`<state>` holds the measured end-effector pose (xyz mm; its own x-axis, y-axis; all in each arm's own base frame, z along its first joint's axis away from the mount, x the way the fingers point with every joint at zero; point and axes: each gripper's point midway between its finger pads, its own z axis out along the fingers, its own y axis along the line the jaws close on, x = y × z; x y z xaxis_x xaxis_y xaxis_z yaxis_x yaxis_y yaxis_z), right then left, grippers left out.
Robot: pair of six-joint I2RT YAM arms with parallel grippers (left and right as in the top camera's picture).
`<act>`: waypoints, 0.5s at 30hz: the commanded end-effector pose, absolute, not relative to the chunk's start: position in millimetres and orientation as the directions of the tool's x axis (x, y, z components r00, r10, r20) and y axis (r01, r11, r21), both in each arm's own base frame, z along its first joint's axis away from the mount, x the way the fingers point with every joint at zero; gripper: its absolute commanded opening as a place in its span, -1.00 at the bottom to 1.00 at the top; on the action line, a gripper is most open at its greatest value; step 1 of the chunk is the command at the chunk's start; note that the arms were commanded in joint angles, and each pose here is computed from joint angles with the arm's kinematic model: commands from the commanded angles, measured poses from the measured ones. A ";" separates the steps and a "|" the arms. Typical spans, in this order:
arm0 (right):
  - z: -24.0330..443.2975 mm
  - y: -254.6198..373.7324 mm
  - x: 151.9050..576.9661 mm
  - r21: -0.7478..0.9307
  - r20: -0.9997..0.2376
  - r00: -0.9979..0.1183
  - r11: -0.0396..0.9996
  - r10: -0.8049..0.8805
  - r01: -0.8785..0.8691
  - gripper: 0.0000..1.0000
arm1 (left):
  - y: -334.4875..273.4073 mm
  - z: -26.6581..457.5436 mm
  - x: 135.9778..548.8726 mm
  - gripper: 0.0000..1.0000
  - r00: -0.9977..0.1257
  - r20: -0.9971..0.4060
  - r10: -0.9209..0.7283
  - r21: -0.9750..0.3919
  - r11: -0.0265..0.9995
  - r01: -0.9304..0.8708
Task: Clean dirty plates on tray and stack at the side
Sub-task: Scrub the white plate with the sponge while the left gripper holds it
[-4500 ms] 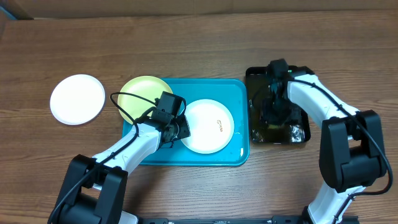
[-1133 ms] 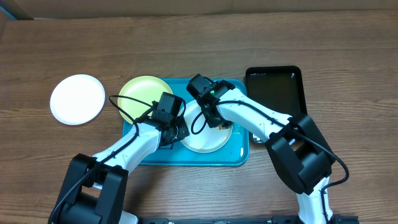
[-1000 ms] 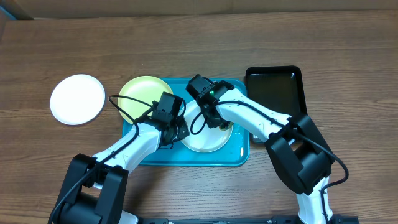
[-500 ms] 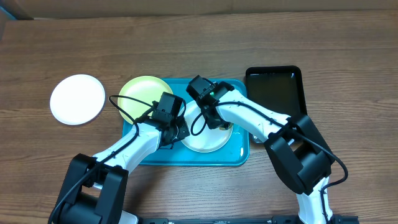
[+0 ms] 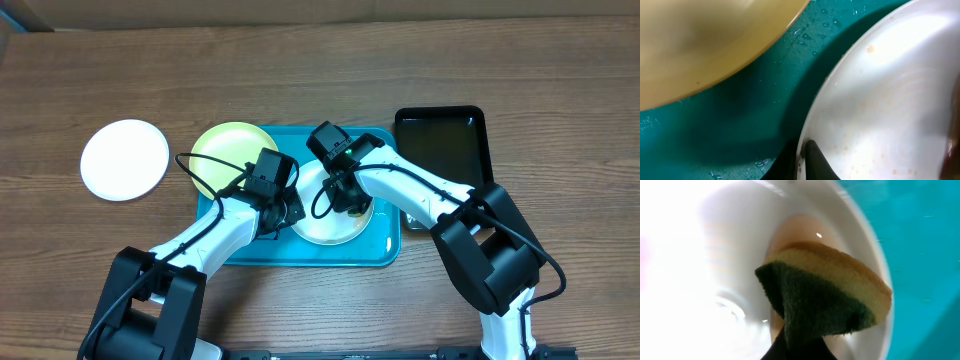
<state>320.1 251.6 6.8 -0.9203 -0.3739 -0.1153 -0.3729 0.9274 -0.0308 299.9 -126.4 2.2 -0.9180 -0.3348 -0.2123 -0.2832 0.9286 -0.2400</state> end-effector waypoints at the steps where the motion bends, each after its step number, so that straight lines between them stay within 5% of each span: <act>1: -8.2 274.0 286.1 0.146 -0.015 -0.923 0.912 -0.386 -0.384 -0.92 | -112.5 -23.2 278.0 -0.83 -0.934 -0.153 -0.322 -0.152 0.942 -0.299; 9: 7.7 303.3 288.9 0.325 -0.046 -0.910 0.856 -0.411 -0.403 -0.93 | -112.5 -23.2 278.0 -0.82 -0.935 -0.153 -0.321 -0.152 0.942 -0.299; 15: 80.2 320.2 313.5 0.592 -0.130 -0.899 0.694 -0.419 -0.409 -0.92 | -112.3 -23.2 277.8 -0.81 -0.935 -0.153 -0.319 -0.151 0.943 -0.297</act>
<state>291.4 301.2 26.0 -0.9074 -0.4191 -0.0304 -0.3961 0.8289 0.3950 299.7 -126.3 1.7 -0.9183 -0.3347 -0.2112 -0.2835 0.9287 -0.2391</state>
